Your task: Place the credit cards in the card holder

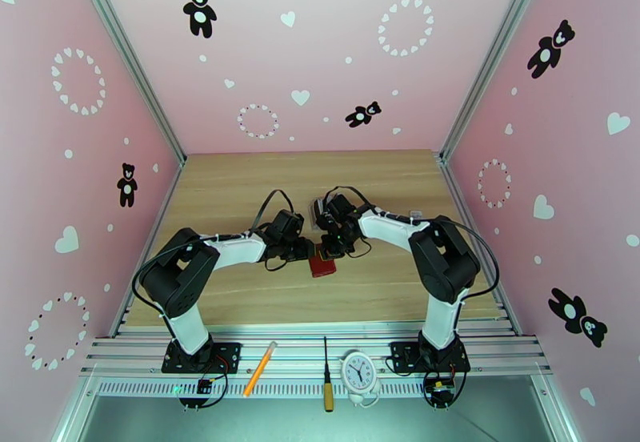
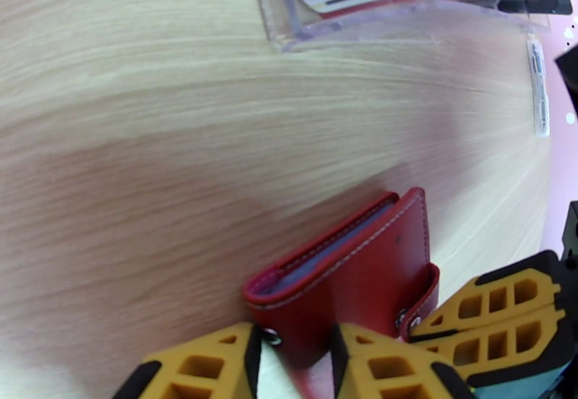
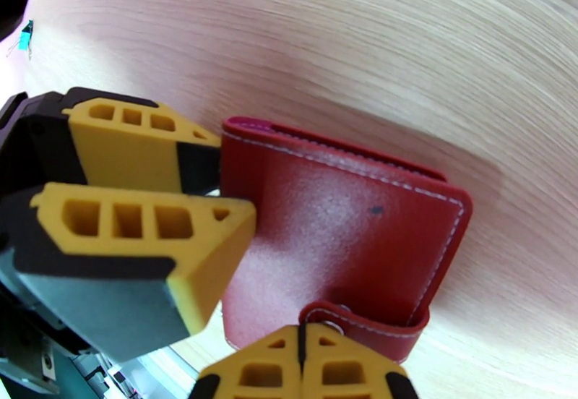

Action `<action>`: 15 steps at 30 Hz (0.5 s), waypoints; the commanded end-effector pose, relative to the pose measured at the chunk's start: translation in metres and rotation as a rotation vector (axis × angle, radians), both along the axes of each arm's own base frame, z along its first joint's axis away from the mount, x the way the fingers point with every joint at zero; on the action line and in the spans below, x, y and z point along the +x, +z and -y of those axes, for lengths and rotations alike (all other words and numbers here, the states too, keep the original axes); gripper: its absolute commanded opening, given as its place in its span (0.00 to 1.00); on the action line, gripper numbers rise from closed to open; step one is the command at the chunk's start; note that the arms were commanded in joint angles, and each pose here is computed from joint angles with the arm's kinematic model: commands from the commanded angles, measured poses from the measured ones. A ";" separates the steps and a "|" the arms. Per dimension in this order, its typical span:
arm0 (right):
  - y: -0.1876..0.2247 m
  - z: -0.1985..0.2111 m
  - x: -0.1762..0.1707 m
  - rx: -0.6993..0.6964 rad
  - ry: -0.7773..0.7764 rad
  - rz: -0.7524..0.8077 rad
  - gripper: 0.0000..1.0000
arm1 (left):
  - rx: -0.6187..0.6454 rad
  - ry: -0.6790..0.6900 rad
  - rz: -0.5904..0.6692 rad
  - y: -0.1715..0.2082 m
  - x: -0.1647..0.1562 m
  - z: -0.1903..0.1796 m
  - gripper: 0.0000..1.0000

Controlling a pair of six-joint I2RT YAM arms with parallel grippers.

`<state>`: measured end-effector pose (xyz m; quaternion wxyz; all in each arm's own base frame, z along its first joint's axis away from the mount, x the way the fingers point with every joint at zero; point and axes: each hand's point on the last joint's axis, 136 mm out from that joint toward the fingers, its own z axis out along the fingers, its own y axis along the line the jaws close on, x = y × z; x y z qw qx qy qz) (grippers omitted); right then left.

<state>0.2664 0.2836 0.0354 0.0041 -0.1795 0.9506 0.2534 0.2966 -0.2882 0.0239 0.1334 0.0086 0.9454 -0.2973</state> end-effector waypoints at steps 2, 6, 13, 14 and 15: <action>-0.008 0.002 0.001 -0.021 -0.009 -0.020 0.00 | 0.001 -0.009 0.000 -0.001 -0.001 0.003 0.34; -0.013 0.004 0.001 -0.015 -0.024 -0.037 0.00 | 0.003 -0.008 0.000 -0.001 -0.001 0.003 0.34; -0.022 0.014 0.002 -0.020 -0.057 -0.074 0.00 | 0.008 -0.011 0.001 -0.001 -0.002 0.002 0.34; -0.023 0.017 0.003 -0.020 -0.065 -0.078 0.00 | 0.009 -0.010 0.002 -0.001 -0.002 0.002 0.34; -0.024 0.019 0.003 -0.016 -0.074 -0.087 0.00 | 0.008 -0.011 0.001 -0.001 -0.002 0.002 0.34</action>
